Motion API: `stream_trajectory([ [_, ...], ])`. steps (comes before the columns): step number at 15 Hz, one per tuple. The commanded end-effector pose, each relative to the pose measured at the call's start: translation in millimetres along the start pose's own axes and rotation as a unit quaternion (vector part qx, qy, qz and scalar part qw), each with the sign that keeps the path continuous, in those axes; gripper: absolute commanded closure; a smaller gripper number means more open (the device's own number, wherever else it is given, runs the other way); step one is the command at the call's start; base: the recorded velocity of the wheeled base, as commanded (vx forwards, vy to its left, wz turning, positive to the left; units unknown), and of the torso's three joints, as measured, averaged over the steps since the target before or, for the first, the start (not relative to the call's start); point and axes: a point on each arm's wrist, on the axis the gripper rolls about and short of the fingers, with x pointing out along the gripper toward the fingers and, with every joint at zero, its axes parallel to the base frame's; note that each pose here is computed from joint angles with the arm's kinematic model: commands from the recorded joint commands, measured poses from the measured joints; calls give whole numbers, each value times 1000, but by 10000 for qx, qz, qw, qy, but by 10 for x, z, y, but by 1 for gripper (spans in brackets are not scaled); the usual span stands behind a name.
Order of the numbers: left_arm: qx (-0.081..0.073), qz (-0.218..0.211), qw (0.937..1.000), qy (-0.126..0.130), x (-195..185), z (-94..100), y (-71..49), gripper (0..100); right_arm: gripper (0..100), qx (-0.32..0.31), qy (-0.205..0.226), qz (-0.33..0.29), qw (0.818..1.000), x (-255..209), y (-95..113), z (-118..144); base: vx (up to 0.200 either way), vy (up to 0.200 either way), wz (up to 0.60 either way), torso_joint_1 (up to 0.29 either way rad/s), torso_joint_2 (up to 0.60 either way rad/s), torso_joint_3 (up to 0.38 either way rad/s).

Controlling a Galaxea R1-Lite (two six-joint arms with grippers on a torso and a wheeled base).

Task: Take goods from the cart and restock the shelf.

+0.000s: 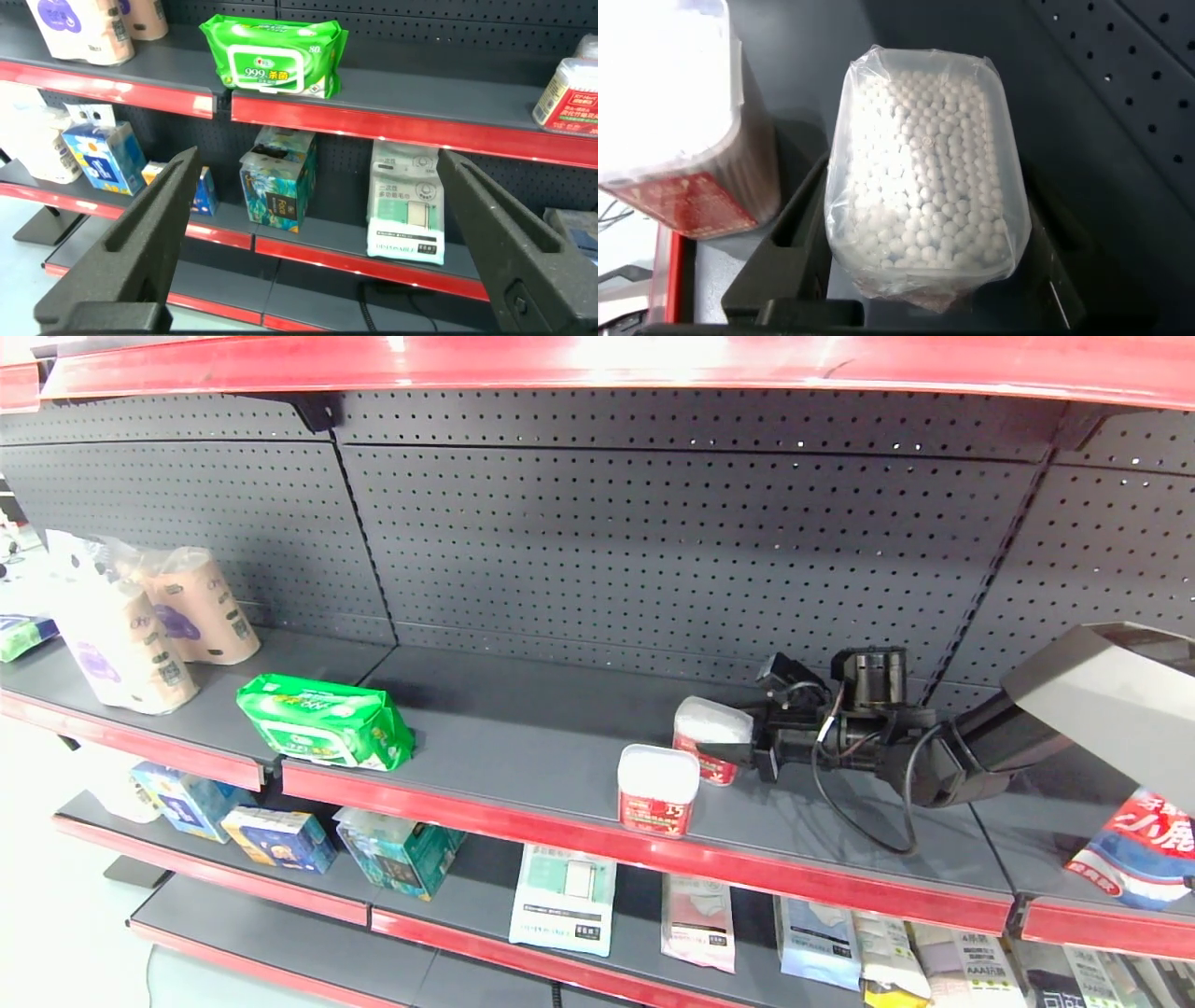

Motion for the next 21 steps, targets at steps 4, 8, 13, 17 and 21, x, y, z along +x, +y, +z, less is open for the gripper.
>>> stream_trajectory([
  [4, -5, 1, 10000, -3, 0, 0, 0, 0, 100, 93, -132, -65, 9998, 14, -57, 98, 0, 0, 0, 0, 0, 0],
  [8, -5, 1, 10000, -3, 0, 0, 0, 0, 100, 97, -182, 71, 9998, 24, -39, 94, 0, 0, 0, 0, 0, 0],
  [13, -5, 1, 10000, -3, 0, 0, 0, 0, 100, 69, -405, 575, 9975, 45, -9, 83, 0, 0, 0, 0, 0, 0],
  [17, 3, 9, 10000, -3, 0, 0, 0, 0, 100, 208, -320, 642, 9972, 84, 23, 3, 0, 0, 0, 0, 0, 0],
  [21, -5, 1, 10000, -3, 0, 0, 0, 0, 100, 200, -315, 602, 9975, 89, 7, 4, 0, 0, 0, 0, 0, 0],
])
